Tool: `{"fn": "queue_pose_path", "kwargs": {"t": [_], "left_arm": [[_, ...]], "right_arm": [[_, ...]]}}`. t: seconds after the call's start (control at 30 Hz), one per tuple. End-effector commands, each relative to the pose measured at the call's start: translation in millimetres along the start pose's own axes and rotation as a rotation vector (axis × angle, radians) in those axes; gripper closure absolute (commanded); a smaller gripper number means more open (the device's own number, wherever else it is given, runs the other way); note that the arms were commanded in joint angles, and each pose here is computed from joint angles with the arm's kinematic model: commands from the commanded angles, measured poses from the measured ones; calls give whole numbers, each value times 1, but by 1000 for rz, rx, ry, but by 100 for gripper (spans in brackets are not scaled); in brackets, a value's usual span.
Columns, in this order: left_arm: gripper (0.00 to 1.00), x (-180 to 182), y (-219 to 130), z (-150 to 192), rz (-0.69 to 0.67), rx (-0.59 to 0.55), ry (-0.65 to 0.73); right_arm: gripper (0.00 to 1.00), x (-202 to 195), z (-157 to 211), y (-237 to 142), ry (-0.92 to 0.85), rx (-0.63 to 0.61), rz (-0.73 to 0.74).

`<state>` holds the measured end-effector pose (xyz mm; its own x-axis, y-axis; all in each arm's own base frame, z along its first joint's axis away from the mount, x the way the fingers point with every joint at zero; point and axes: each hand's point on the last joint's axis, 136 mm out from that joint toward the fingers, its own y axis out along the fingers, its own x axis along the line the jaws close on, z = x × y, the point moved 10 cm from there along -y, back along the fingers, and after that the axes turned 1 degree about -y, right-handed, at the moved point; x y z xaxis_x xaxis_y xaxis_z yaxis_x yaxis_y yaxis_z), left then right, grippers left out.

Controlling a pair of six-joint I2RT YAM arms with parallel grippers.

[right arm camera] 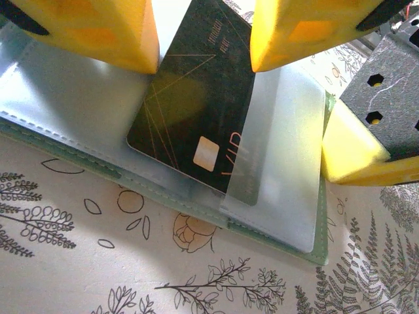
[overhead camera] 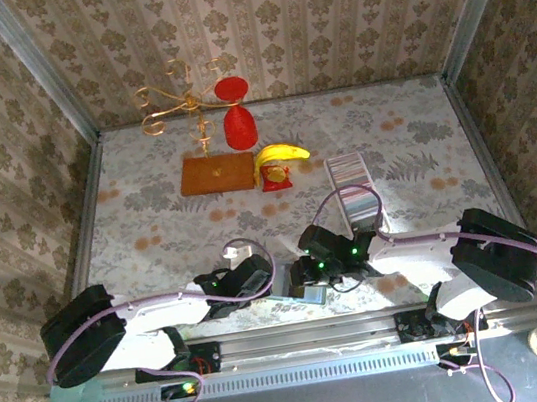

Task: Put the credit cards into the card holder
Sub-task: Insert the credit card into the card slot.

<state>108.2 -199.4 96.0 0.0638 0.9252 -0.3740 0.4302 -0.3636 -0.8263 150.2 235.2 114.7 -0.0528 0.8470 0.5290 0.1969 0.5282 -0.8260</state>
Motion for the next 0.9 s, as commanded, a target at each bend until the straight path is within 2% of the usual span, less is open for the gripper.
{"fn": "queue_pose_path", "kwargs": {"t": [0.0, 0.33, 0.57, 0.7, 0.87], "left_arm": [[81, 6, 13, 20, 8, 130, 5], [82, 6, 14, 22, 19, 134, 8], [83, 7, 11, 23, 24, 132, 4], [83, 8, 8, 23, 21, 123, 0], [83, 9, 8, 23, 19, 122, 3]], "right_arm": [[61, 0, 1, -1, -20, 7, 41], [74, 20, -4, 11, -8, 4, -41], [73, 29, -8, 13, -25, -2, -39], [65, 27, -7, 7, -43, 0, -8], [66, 20, -4, -3, -51, -10, 32]]}}
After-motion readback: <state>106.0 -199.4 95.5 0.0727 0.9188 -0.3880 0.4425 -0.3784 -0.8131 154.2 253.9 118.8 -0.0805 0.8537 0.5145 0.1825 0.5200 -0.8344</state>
